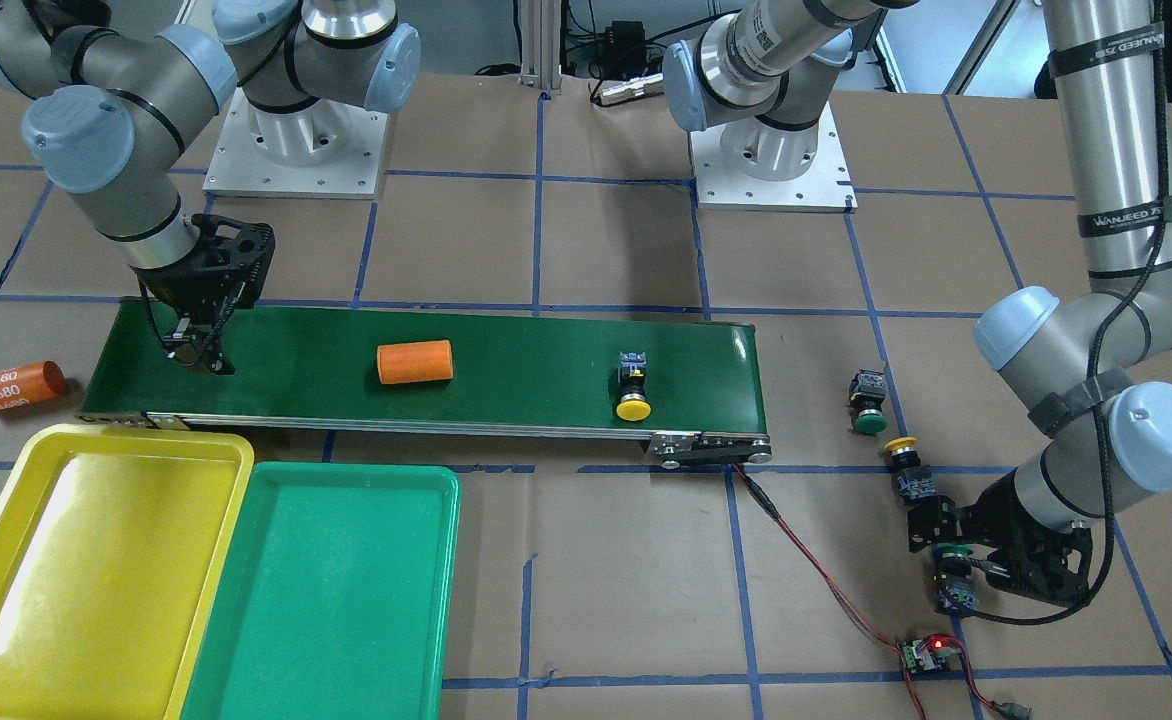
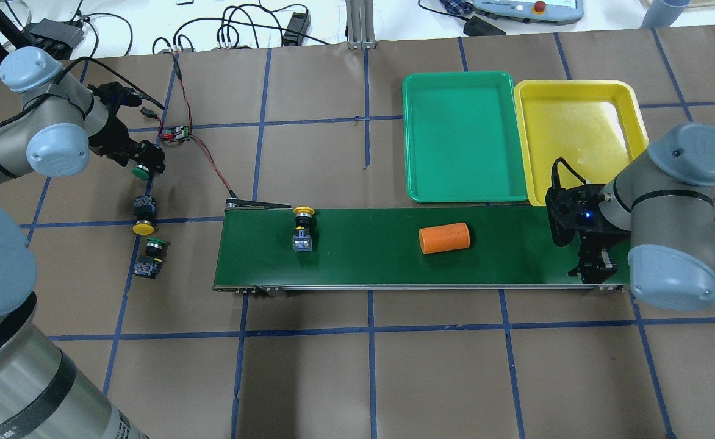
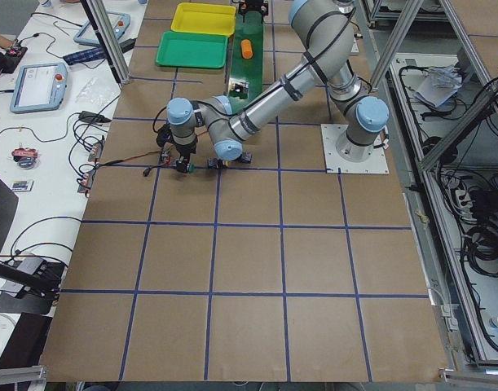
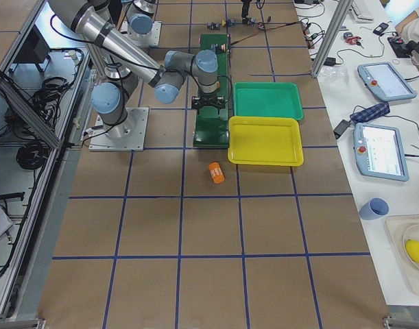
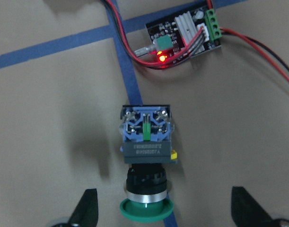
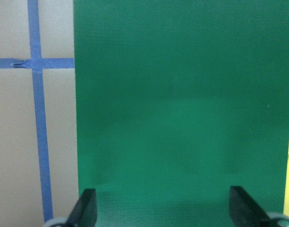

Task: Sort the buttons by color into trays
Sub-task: 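Open the left gripper and move it back over the table buttons, then lower the left gripper and grasp a green push button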

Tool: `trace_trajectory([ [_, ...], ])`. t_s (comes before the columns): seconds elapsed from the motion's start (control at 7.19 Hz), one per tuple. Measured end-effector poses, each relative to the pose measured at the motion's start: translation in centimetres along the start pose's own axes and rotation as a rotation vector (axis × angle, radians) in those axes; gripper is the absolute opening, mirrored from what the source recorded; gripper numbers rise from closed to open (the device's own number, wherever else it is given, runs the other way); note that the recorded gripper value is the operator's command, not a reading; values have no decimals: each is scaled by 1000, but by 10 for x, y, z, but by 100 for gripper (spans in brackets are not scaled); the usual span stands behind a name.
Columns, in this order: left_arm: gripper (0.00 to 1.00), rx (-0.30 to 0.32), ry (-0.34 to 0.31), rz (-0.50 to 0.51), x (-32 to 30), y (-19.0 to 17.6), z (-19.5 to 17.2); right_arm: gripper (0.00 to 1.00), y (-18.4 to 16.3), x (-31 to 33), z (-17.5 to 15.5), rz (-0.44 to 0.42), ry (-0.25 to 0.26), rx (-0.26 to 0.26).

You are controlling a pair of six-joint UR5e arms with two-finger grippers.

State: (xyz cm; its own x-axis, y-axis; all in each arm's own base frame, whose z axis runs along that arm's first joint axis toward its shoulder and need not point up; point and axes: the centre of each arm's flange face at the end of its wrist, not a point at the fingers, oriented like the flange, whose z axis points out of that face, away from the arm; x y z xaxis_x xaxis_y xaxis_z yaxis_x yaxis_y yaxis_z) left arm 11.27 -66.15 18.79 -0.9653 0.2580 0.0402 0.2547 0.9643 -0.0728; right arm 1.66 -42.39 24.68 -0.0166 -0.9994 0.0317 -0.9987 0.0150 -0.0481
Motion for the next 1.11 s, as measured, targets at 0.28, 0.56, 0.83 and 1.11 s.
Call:
trace_trajectory([
  [0.28,35,9,22,7,-2,-5,10,100,0,0,0,0,0,0],
  [0.56,0,24,33,9,-4,-13,12,100,0,0,0,0,0,0],
  [0.83,0,28,29,13,-2,-16,5,100,0,0,0,-1,0,0],
  [1.11,0,35,27,18,3,-17,-6,100,0,0,0,-3,0,0],
])
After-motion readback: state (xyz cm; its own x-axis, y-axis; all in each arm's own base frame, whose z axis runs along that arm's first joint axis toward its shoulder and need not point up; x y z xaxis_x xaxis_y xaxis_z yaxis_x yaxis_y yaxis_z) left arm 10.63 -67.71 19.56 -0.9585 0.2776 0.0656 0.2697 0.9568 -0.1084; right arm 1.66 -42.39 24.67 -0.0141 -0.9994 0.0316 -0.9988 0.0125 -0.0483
